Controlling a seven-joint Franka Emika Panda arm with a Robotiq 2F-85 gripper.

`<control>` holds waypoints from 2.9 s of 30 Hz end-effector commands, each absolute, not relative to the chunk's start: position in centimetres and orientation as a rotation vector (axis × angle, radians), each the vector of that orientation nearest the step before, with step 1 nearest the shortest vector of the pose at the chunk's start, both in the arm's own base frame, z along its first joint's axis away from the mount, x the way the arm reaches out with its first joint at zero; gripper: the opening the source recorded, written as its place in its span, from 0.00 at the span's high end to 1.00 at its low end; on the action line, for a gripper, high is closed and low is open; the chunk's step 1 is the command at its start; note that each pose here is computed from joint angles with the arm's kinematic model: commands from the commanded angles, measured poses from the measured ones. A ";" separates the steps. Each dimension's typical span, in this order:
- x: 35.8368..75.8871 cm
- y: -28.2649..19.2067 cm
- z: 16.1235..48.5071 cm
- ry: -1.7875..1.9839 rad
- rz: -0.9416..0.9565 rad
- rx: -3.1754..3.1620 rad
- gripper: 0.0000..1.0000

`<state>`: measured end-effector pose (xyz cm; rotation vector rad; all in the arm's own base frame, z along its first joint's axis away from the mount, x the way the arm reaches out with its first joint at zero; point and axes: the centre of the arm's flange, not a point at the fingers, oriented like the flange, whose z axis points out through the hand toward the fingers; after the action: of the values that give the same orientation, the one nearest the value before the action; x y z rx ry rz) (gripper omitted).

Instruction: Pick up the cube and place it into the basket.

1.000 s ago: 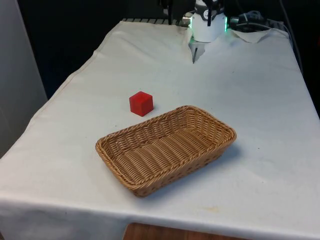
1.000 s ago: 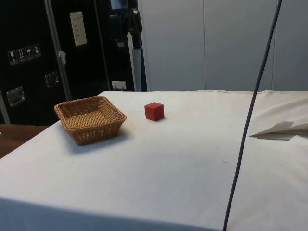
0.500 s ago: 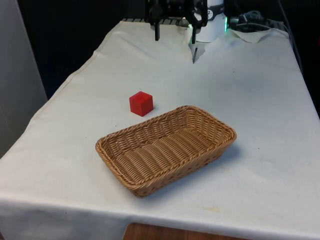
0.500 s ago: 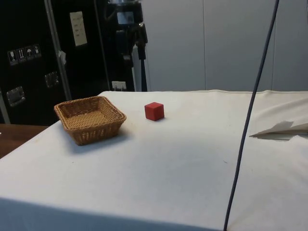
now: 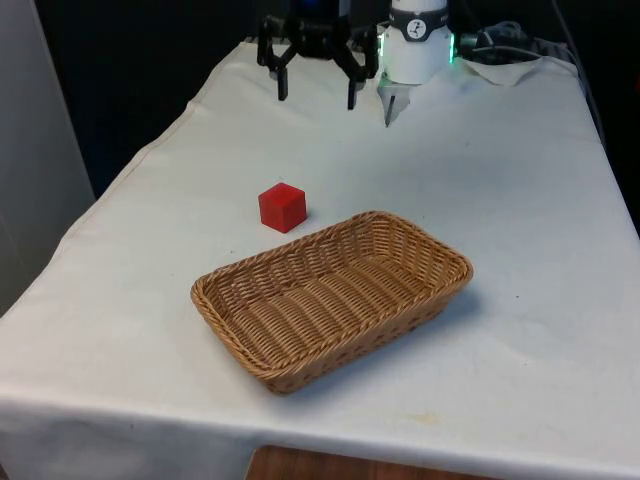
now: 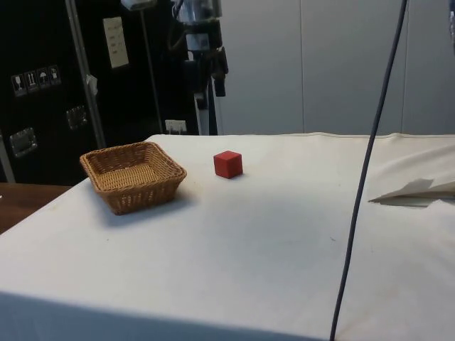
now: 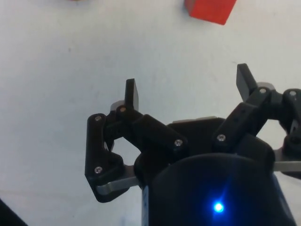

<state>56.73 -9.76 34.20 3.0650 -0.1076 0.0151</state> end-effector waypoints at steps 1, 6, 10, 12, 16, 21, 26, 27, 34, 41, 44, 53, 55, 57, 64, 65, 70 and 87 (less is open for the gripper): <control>56.7 -10.2 33.9 -0.111 0.031 3.061 0.00; 56.6 -11.1 33.2 -0.120 0.037 3.053 0.00; 56.4 -12.3 32.1 -0.135 0.048 3.040 0.00; 56.4 -12.9 31.4 -0.142 0.054 3.032 0.00; 56.4 -13.4 30.8 -0.150 0.058 3.024 0.00; 56.2 -13.7 29.5 -0.173 0.066 3.007 0.00; 55.9 -13.8 28.6 -0.205 0.072 3.001 0.00; 55.9 -13.8 28.3 -0.213 0.072 2.999 0.00; 55.7 -13.8 26.7 -0.285 0.072 2.986 0.00; 55.8 -13.8 25.5 -0.342 0.073 2.974 0.00; 55.9 -13.7 24.6 -0.378 0.078 2.966 0.00; 56.0 -13.7 23.4 -0.453 0.096 2.959 0.00; 56.0 -13.7 23.2 -0.469 0.100 2.961 0.00; 56.0 -13.8 23.3 -0.464 0.086 2.956 0.00; 56.1 -14.1 21.7 -0.546 0.107 2.970 0.00; 56.2 -14.3 21.6 -0.554 0.109 2.969 0.00; 56.2 -14.7 20.9 -0.579 0.111 2.964 0.00; 56.7 -15.9 18.4 -0.694 0.132 2.942 0.00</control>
<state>56.72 -16.00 18.22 2.9370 -0.6875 0.1162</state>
